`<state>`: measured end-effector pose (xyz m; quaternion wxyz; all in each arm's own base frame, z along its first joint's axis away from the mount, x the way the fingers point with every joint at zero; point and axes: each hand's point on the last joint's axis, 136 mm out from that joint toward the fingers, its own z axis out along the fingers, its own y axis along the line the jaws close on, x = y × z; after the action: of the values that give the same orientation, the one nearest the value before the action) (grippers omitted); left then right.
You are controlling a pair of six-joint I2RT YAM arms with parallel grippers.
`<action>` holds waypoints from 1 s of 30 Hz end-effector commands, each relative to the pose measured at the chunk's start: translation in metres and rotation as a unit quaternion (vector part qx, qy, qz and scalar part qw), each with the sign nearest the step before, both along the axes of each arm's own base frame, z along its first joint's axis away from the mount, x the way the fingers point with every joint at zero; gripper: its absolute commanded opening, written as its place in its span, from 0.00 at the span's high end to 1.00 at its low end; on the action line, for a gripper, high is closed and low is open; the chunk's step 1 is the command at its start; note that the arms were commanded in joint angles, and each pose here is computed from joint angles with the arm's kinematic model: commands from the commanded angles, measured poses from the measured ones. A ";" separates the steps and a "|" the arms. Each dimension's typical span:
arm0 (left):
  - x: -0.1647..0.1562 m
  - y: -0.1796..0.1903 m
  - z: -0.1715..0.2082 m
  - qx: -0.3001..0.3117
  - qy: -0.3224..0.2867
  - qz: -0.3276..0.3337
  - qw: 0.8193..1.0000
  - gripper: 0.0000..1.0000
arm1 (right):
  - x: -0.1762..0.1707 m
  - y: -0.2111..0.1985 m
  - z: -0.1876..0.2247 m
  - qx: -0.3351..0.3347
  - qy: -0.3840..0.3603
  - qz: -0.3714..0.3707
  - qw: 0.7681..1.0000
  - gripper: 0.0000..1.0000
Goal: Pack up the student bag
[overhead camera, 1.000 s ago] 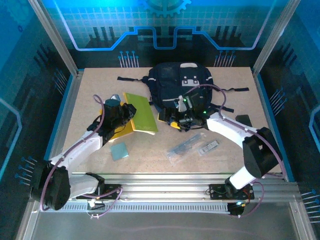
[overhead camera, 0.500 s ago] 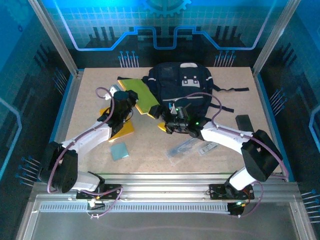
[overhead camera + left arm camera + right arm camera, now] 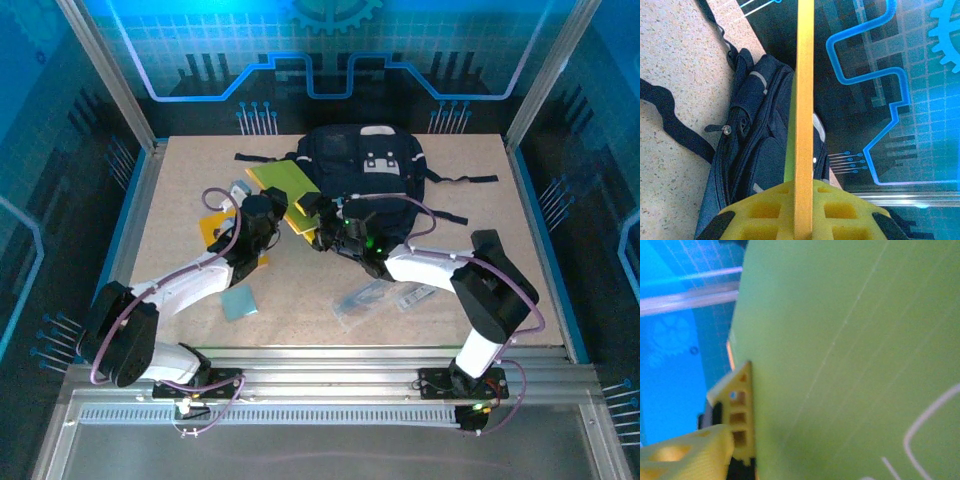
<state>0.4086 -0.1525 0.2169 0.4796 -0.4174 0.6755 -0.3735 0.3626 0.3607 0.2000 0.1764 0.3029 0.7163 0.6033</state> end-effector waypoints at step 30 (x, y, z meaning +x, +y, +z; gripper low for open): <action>0.041 -0.193 -0.039 0.384 0.026 -0.547 0.743 0.24 | -0.015 -0.357 0.032 -0.298 -0.055 -0.101 0.948 1.00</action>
<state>0.4768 -0.3328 0.2102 0.3596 0.1035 0.8745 -0.3086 0.3660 -0.0048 0.2285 0.3871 0.3262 0.7966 0.3304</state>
